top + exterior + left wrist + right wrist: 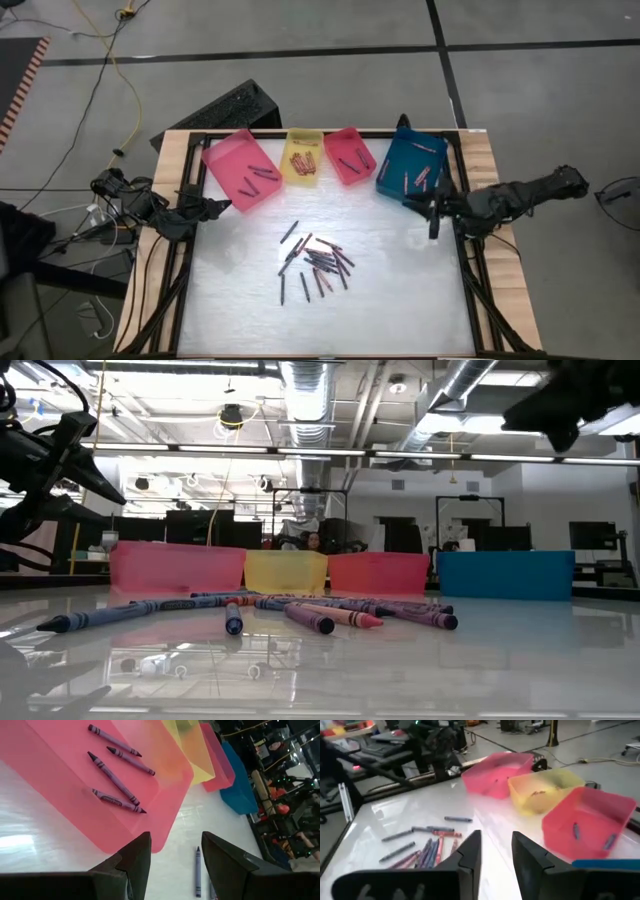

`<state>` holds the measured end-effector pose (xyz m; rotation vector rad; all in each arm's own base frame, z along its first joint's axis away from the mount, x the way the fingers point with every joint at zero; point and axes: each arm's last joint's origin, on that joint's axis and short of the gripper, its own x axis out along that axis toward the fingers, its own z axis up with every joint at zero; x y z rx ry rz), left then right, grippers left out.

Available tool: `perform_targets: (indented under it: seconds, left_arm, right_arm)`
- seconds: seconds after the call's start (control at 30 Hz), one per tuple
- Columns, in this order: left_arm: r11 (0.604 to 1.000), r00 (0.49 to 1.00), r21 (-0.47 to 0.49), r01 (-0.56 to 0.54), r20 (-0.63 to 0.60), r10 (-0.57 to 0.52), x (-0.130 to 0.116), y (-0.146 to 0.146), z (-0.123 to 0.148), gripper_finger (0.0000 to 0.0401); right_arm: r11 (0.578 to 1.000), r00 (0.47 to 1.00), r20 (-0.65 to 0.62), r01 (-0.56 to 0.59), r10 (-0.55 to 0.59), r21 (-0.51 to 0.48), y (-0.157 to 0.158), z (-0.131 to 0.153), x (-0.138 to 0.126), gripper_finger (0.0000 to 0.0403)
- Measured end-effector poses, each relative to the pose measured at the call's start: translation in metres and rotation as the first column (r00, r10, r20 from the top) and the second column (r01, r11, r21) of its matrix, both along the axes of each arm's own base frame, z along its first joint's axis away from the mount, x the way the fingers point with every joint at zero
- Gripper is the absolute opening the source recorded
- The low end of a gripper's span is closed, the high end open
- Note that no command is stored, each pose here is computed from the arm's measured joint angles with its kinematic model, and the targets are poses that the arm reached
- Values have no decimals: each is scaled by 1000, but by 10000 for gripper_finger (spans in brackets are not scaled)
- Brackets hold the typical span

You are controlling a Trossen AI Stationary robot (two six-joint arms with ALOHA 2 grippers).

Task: Sort crayons
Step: Put the red crayon into the yellow bin

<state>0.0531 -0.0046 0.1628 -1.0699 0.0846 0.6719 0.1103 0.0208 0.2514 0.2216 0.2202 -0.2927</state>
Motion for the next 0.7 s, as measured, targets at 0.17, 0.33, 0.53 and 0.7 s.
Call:
perform_targets:
  seconds: [0.17, 0.33, 0.53, 0.7]
  left_arm:
    - [1000, 1000, -1, -1, 0, 1, 0, 0, -1, 165]
    - [1000, 1000, 19, -9, -5, 9, -1, 1, 0, 165]
    - [996, 997, 82, 47, -71, -41, -1, 1, -2, 165]
    - [991, 992, 102, 85, -101, -75, -1, 0, -3, 165]
  right_arm:
    - [999, 993, 114, 36, -39, 27, 2, -27, 9, 107]
    - [995, 963, 259, 61, -80, 82, 0, -37, 13, 107]
    - [993, 970, 224, 77, -96, 90, 1, -49, 22, 107]
    - [994, 986, 139, 81, -91, 78, 5, -60, 31, 107]
